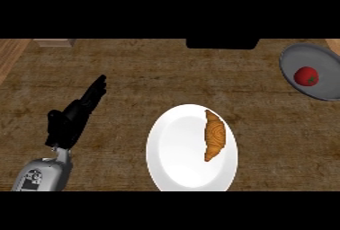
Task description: Pick the tomato from the plate and place it in the pan
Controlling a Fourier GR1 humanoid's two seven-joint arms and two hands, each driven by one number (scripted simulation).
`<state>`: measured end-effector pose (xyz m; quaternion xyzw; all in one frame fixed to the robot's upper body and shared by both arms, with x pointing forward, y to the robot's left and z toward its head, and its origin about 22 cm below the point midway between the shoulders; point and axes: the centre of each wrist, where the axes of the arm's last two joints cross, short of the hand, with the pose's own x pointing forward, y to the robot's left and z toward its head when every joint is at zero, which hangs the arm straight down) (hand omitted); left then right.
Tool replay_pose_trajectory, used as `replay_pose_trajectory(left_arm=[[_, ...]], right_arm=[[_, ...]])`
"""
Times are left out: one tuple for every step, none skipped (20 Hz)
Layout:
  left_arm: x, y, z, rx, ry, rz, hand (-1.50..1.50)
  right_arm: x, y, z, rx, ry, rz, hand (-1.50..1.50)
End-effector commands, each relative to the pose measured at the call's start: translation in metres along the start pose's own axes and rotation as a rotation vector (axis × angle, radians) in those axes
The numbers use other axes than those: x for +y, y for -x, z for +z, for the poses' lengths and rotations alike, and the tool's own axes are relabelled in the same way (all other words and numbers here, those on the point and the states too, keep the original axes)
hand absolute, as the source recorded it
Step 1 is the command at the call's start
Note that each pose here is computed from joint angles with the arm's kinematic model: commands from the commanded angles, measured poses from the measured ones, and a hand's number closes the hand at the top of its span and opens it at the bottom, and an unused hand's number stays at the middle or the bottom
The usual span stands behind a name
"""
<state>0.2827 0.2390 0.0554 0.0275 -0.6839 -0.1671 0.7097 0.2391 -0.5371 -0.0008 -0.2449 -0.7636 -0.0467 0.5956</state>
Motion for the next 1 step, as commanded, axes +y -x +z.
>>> replay_pose_trajectory(left_arm=[[-0.0047,0.0036,0.0040,-0.007,0.005,0.000,0.00]], right_arm=[[0.0082,0.0111,0.0117,-0.031,-0.002,-0.032,-1.50]])
